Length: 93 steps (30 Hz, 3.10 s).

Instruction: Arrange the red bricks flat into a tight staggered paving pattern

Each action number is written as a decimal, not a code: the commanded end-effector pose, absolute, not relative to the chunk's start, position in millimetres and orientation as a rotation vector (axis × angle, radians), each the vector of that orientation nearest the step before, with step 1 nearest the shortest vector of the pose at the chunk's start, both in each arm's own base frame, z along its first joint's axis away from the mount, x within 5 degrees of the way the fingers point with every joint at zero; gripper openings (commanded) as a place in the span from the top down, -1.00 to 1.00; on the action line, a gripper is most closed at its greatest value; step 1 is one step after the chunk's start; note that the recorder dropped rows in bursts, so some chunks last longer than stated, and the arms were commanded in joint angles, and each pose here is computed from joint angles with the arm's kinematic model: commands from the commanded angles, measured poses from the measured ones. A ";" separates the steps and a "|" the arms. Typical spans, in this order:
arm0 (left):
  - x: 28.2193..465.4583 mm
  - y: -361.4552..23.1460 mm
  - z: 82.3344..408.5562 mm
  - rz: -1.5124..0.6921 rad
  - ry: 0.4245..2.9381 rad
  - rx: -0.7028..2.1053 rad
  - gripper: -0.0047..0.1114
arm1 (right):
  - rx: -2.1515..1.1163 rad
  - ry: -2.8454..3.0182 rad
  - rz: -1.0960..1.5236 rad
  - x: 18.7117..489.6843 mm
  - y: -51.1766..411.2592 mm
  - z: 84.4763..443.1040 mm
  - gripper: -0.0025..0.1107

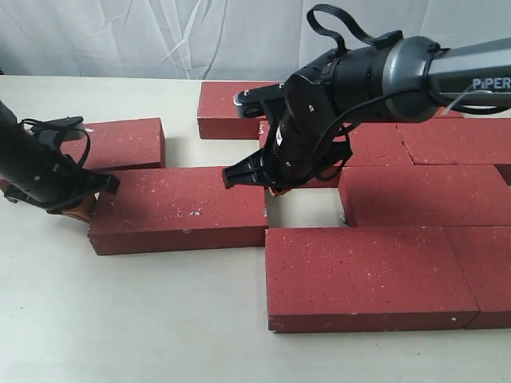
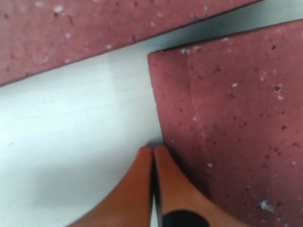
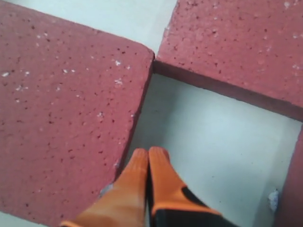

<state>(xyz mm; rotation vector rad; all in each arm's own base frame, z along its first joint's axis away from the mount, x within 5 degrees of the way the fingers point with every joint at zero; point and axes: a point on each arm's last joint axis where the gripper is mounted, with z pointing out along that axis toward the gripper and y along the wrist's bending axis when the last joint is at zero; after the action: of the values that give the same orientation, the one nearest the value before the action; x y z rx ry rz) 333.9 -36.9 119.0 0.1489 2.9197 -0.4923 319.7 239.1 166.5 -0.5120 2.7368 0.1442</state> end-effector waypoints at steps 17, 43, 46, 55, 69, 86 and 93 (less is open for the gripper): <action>333.4 -36.4 120.0 -0.482 2.922 0.166 0.92 | -0.516 2.795 0.248 319.1 246.8 148.7 0.97; 333.7 -40.3 121.5 -0.556 2.915 0.091 0.92 | -0.531 2.747 0.242 323.3 246.9 149.9 0.97; 333.7 -40.3 121.5 -0.556 2.915 0.091 0.92 | -0.533 2.759 0.235 322.4 246.2 149.5 0.97; 333.0 -42.6 122.0 -0.586 2.918 0.077 0.92 | -0.588 2.789 0.155 320.2 241.1 147.9 0.97; 327.7 -72.2 122.3 -0.615 2.929 0.195 0.92 | -0.541 2.810 0.056 321.5 233.8 147.2 0.97; 328.8 -63.8 121.2 -0.572 2.944 0.143 0.92 | -0.457 2.878 -0.040 323.5 217.5 149.1 0.97; 328.3 -57.3 125.1 -0.470 2.959 0.110 0.92 | -0.377 2.835 0.003 326.8 203.1 180.6 0.97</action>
<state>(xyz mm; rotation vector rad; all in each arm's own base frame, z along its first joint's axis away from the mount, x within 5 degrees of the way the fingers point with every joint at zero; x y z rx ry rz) 328.2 -61.4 119.4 0.1232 2.9661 -0.5222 325.3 209.9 162.8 -0.4183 2.8603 -0.0168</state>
